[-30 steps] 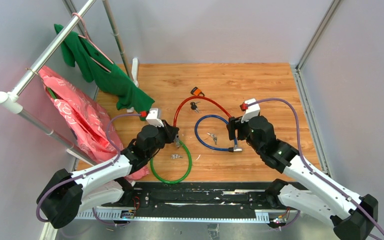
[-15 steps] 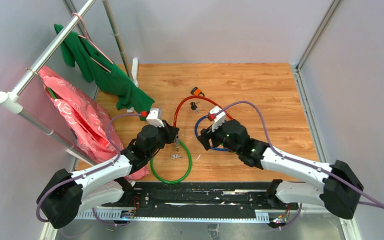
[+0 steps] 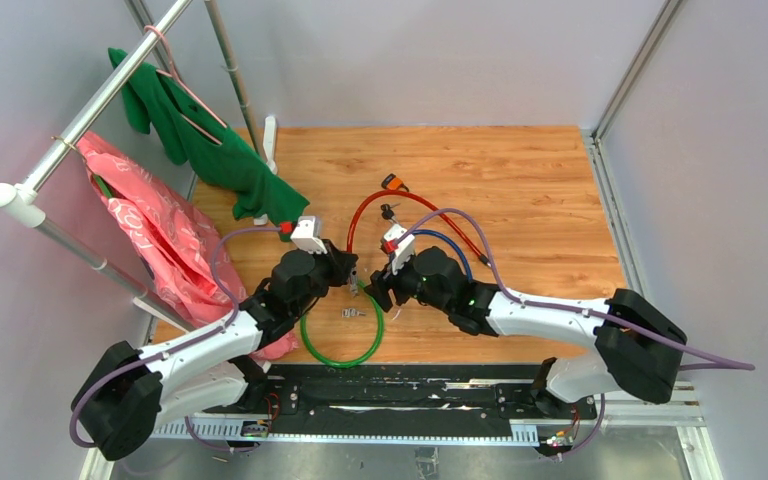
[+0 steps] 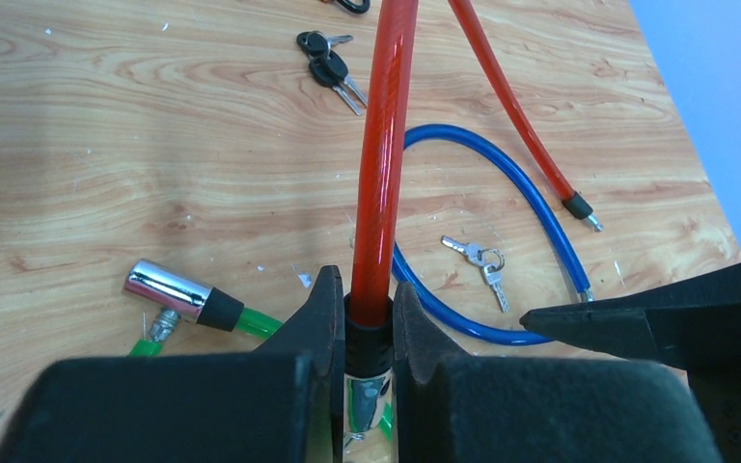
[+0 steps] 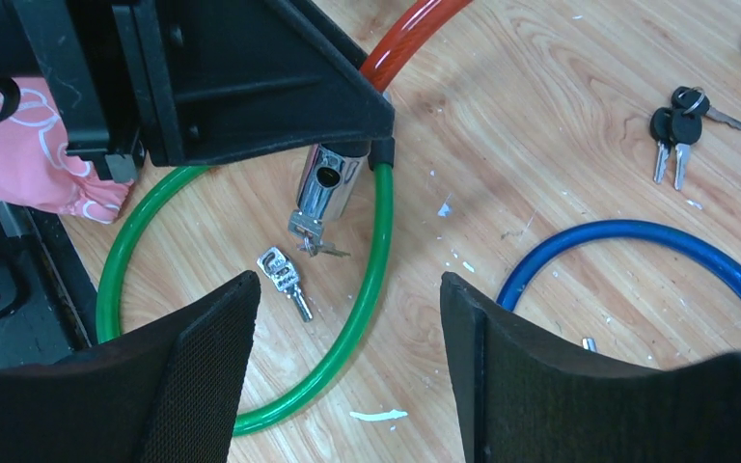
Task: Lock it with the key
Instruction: Lock the lock.
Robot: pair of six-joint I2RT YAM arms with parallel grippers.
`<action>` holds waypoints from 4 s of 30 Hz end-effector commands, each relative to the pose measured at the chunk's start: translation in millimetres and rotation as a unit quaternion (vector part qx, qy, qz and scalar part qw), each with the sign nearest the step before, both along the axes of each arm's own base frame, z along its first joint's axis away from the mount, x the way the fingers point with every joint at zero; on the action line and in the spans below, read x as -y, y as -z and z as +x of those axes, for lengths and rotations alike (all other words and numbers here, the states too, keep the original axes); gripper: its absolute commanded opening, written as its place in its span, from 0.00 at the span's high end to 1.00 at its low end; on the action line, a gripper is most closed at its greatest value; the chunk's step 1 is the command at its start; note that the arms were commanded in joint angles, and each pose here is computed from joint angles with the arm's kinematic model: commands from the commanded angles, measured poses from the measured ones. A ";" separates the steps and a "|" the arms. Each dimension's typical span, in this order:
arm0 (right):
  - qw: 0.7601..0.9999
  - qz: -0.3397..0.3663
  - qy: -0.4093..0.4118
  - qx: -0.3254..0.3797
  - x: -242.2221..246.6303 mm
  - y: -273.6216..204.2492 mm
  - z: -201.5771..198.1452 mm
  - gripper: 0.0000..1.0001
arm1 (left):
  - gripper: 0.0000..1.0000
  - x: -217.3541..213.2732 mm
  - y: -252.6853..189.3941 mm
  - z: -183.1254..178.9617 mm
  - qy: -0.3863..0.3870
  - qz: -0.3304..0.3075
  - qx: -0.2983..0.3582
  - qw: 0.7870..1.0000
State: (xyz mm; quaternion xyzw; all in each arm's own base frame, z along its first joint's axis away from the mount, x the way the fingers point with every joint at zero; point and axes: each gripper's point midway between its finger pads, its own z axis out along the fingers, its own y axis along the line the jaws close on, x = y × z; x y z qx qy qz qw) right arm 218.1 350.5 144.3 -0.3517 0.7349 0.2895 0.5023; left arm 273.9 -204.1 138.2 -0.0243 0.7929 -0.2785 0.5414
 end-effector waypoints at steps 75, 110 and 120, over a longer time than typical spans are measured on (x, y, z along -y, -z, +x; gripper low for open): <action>0.950 0.151 -0.274 -0.014 3.9 -20.3 -21.4 1.00 | 0.71 77.2 -66.4 -64.5 0.359 -0.098 0.080 0.925; 0.960 -0.199 0.185 -0.064 183.9 40.5 204.5 0.29 | 1.00 65.9 -40.8 -37.6 0.304 -0.016 0.097 0.947; 0.933 -0.222 0.252 -0.130 212.2 86.9 221.5 0.40 | 1.00 70.1 -39.4 -40.7 0.312 -0.016 0.094 0.945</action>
